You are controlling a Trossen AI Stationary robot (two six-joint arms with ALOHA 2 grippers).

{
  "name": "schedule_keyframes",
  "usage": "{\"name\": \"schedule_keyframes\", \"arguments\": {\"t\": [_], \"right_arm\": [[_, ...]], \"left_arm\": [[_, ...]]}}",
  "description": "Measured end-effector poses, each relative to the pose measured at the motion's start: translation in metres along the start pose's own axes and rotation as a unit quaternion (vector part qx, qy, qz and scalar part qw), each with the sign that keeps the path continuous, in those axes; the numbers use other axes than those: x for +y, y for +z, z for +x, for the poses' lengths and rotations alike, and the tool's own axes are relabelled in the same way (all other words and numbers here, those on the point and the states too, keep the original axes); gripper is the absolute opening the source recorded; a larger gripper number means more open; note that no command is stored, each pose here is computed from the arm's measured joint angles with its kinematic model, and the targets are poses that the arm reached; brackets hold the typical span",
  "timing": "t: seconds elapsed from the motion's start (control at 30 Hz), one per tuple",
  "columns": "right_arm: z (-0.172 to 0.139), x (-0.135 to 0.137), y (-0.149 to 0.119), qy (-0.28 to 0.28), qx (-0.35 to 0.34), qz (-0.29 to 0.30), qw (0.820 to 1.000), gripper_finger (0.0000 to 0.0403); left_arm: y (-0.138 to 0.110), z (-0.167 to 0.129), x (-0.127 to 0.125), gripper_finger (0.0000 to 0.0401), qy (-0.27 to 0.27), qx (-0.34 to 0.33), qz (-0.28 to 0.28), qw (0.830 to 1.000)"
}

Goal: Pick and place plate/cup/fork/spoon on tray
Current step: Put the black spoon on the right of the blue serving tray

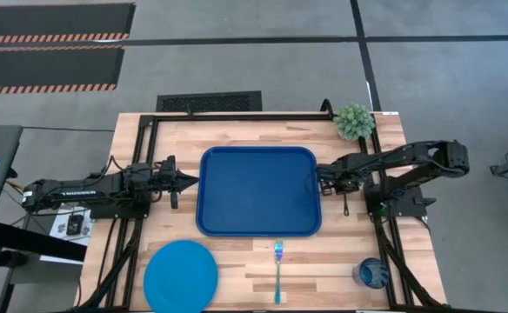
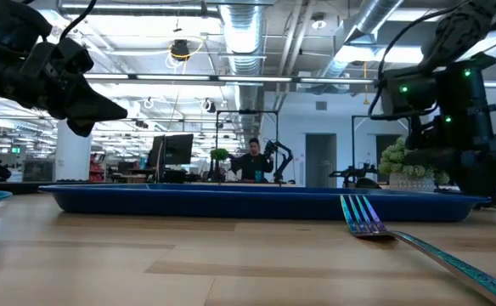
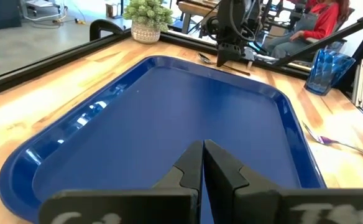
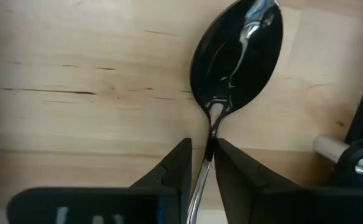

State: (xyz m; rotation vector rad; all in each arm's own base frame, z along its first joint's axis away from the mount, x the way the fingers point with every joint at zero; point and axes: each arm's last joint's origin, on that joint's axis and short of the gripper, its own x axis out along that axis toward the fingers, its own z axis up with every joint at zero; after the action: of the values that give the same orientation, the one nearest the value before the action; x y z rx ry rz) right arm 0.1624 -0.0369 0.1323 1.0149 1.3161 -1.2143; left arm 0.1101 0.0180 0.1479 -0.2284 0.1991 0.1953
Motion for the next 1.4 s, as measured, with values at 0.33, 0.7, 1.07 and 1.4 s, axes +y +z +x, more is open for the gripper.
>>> {"name": "schedule_keyframes", "arguments": {"t": [0.33,0.7,1.07,1.4], "right_arm": [[-0.001,0.002,-0.001,0.025,0.009,-0.005,1.000,0.0062],[-0.012,0.013,0.001,0.072,0.036,-0.007,0.997,0.0013],[-0.068,0.041,0.015,0.145,0.012,0.020,0.989,0.0014],[-0.093,0.088,0.011,0.154,-0.012,0.037,0.987,0.0016]], "left_arm": [[0.000,0.000,0.000,0.0000,0.000,-0.001,0.004,1.000],[0.001,0.000,0.001,0.0000,0.014,-0.009,-0.015,1.000],[0.005,0.000,0.001,0.0000,0.021,-0.029,-0.006,0.999],[0.004,0.000,0.000,0.0000,0.017,-0.028,-0.006,0.999]]}}
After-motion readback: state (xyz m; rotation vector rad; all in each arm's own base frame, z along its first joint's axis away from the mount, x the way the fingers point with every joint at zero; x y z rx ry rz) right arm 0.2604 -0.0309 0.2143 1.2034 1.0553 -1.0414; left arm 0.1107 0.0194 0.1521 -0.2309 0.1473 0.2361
